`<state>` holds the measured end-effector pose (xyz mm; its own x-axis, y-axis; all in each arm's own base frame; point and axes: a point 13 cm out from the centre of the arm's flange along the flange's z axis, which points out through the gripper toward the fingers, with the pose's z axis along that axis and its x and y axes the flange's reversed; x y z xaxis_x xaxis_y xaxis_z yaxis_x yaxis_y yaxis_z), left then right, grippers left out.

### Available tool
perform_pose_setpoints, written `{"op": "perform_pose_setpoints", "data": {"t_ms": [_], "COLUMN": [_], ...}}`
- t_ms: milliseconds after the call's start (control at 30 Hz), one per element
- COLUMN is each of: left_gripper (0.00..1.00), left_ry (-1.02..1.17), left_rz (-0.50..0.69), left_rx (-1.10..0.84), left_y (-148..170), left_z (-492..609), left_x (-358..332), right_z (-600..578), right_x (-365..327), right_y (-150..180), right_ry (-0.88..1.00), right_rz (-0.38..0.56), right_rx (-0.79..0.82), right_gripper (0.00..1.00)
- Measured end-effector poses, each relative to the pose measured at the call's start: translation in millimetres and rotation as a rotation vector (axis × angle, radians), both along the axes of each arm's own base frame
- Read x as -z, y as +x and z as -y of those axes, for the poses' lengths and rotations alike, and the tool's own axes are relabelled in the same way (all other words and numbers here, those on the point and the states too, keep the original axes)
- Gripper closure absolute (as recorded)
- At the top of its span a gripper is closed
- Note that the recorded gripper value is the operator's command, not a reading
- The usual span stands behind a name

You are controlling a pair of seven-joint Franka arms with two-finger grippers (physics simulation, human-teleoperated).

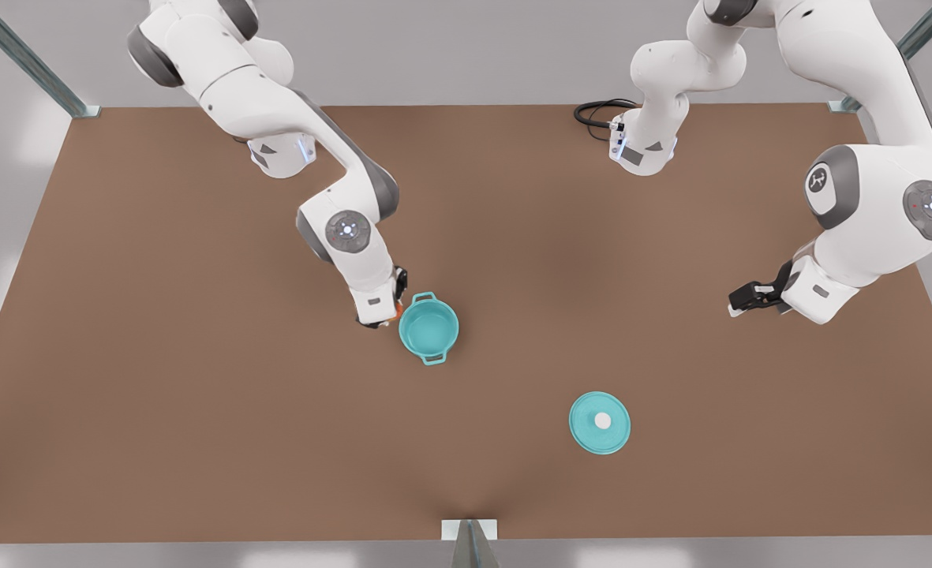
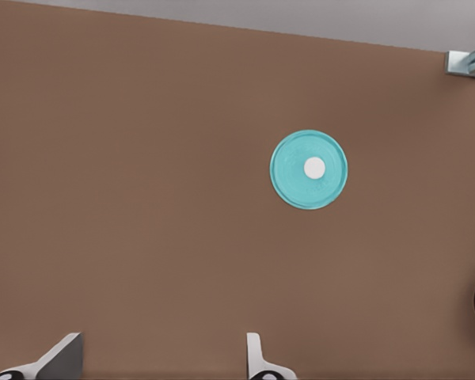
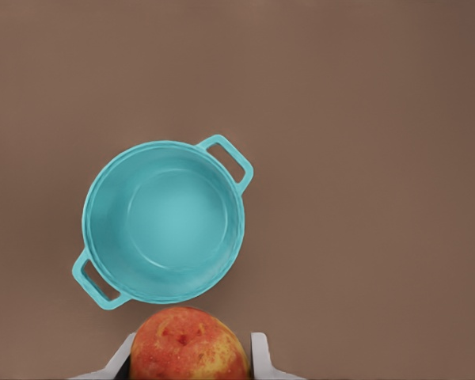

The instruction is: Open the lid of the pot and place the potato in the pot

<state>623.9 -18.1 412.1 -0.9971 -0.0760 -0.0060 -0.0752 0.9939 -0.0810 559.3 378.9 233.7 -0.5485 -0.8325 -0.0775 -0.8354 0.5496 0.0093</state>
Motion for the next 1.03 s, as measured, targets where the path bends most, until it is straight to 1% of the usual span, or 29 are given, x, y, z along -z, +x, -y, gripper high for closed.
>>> {"op": "perform_pose_setpoints", "data": {"t_ms": [133,200,267,433,467,500,533,633,667,700,733,767,800,833,867,933,1033], "left_gripper": [0.00,0.00,0.00,0.00,0.00,0.00,0.00,0.00,0.00,0.00,0.00,0.00,0.00,0.00,0.00,0.00,0.00], "left_ry": [0.000,0.000,-0.001,-0.001,-0.002,-0.004,-0.005,-0.007,-0.006,-0.006,-0.006,-0.006,-0.005,-0.004,-0.003,-0.002,-0.002], "left_rz": [-0.001,-0.001,-0.001,0.001,0.002,0.003,0.003,0.001,0.001,0.000,0.000,0.000,-0.001,-0.001,-0.001,-0.001,-0.001], "left_rx": [0.005,0.004,0.004,0.000,-0.002,-0.009,-0.014,-0.010,-0.007,-0.006,-0.006,-0.006,-0.006,-0.006,-0.006,-0.007,-0.004], "left_y": [0,0,0,1,1,1,1,1,1,1,1,1,1,1,1,1,1], "left_z": [2,1,1,-2,-3,-7,-10,-7,-5,-5,-4,-5,-5,-5,-6,-6,-4], "left_x": [0,0,0,-1,-2,-2,-3,-1,-1,-1,-1,-1,0,0,0,0,0], "right_z": [-45,-58,-62,-56,-57,-59,-61,-62,-61,-50,-21,33,107,181,247,335,369], "right_x": [14,33,56,93,94,94,94,93,87,66,24,-23,-69,-103,-125,-140,-141], "right_y": [10,6,1,5,6,6,6,8,11,24,48,78,108,124,129,120,102], "right_ry": [0.046,0.047,0.034,0.012,0.016,0.018,0.021,0.026,0.030,0.038,0.048,0.043,0.022,-0.005,-0.036,-0.091,-0.142], "right_rz": [-0.028,-0.054,-0.081,-0.097,-0.095,-0.093,-0.091,-0.087,-0.079,-0.052,-0.007,0.045,0.099,0.128,0.133,0.099,0.034], "right_rx": [0.051,0.074,0.102,0.186,0.199,0.210,0.221,0.260,0.272,0.301,0.351,0.425,0.515,0.598,0.666,0.738,0.717], "right_gripper": [0.46,0.46,0.46,0.45,0.42,0.15,0.00,0.00,0.00,0.00,0.00,0.00,0.00,0.00,0.00,0.00,0.00]}}
